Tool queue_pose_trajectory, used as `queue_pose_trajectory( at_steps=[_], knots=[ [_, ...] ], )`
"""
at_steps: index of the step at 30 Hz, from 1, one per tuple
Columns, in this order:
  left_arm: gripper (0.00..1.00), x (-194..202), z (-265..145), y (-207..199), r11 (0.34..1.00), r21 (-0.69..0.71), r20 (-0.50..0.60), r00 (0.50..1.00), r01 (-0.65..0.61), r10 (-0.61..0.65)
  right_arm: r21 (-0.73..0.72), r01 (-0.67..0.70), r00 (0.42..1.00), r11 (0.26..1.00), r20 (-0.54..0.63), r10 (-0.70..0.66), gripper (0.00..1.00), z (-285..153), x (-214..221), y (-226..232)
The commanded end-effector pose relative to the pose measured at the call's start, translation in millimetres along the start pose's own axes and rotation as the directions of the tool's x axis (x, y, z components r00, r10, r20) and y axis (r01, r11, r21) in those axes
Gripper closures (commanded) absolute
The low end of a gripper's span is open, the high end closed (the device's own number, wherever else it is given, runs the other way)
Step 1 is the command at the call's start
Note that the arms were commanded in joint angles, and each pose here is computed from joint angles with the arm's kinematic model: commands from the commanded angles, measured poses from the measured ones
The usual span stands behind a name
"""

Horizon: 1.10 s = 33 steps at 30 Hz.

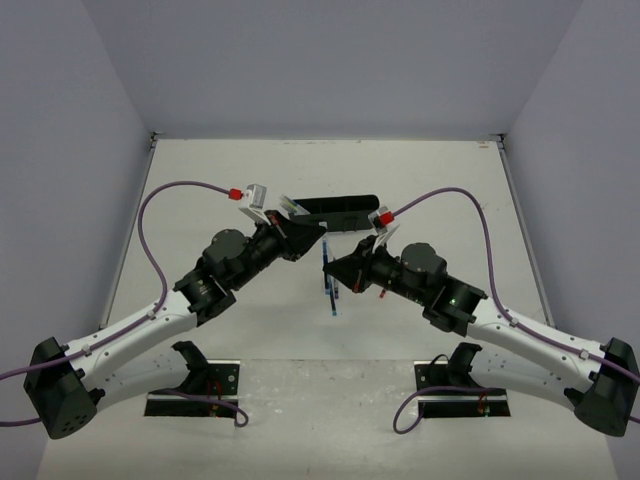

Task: Sort the stationery into containers
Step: Close the pen cap on the pen.

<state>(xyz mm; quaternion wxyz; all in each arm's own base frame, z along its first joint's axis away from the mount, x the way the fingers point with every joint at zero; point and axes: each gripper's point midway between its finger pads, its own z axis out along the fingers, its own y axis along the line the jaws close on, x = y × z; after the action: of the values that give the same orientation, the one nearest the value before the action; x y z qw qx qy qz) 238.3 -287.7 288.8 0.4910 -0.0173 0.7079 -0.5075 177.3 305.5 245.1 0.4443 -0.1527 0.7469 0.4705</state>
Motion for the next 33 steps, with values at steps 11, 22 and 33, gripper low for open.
queue_pose_trajectory(
  at_steps=[11, 22, 33],
  knots=[
    [1.0, -25.8, 1.2, -22.0, 0.996, 0.049, 0.073, 0.995, -0.069, 0.066, 0.006, 0.018, 1.0, 1.0, -0.01, -0.018, 1.0, 1.2, 0.8, -1.1],
    [1.0, -33.0, 1.3, -25.7, 0.995, 0.048, 0.094, 0.992, -0.083, 0.078, 0.014, 0.012, 1.0, 1.0, -0.025, -0.011, 1.0, 4.4, 5.7, -4.2],
    [1.0, -26.0, 2.2, -19.2, 0.996, 0.042, 0.081, 0.994, -0.083, 0.079, 0.023, 0.019, 1.0, 1.0, -0.002, -0.019, 1.0, 2.0, -3.1, -3.5]
  ],
)
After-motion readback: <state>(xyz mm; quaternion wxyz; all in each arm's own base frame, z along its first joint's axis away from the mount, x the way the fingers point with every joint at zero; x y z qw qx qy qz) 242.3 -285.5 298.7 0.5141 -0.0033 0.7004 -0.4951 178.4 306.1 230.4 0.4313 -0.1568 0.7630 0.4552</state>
